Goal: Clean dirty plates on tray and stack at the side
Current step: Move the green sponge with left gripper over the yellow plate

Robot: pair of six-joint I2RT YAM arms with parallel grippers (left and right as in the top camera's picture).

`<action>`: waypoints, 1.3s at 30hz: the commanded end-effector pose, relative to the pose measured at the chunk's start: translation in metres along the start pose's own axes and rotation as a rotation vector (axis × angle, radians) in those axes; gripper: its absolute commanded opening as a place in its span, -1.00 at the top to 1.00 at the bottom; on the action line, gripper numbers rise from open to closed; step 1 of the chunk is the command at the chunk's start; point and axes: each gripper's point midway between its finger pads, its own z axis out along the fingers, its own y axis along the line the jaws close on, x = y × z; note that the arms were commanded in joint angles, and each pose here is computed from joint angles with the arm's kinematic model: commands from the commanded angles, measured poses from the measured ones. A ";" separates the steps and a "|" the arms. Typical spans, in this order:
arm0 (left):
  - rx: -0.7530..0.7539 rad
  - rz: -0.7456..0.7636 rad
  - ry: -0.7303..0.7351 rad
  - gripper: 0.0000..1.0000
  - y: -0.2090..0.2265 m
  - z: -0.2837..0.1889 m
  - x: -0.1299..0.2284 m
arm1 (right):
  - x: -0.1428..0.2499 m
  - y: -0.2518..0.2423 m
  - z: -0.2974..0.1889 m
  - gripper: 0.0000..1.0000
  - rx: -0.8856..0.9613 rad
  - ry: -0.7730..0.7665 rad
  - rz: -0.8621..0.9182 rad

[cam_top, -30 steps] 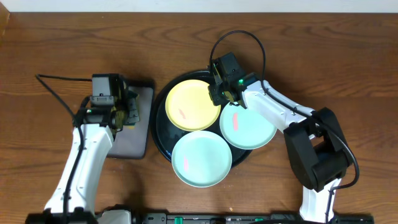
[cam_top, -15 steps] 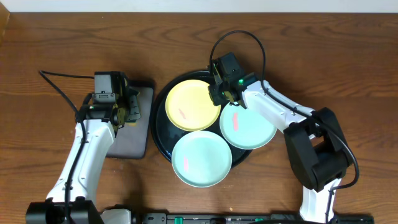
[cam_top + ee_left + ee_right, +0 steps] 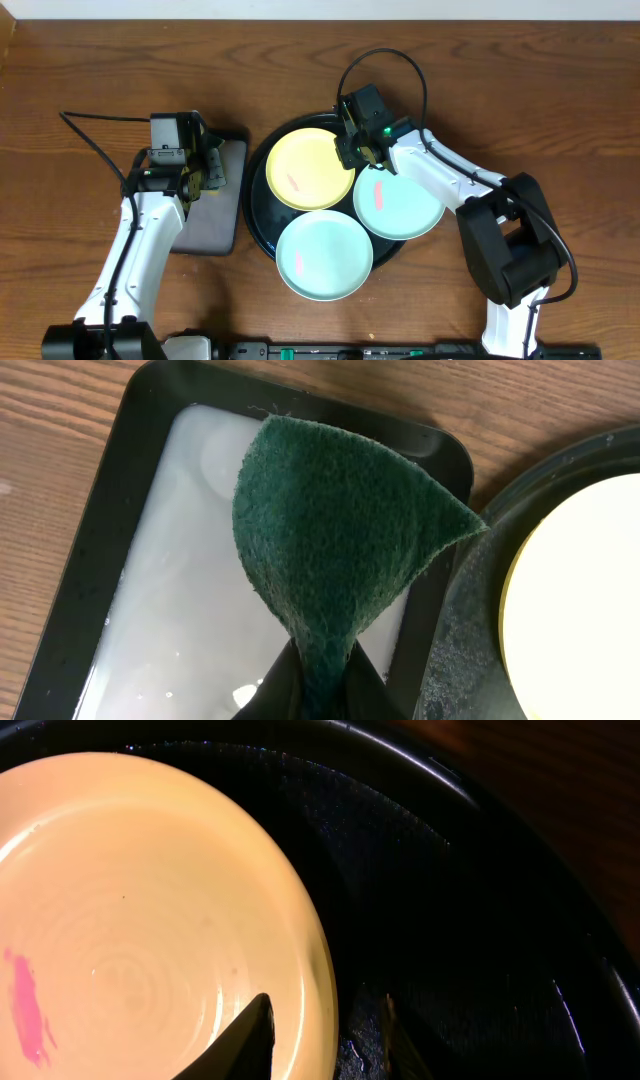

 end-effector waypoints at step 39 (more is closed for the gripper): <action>0.305 -0.264 0.106 0.85 -0.147 0.033 0.024 | 0.013 0.001 0.023 0.56 -0.013 -0.065 -0.008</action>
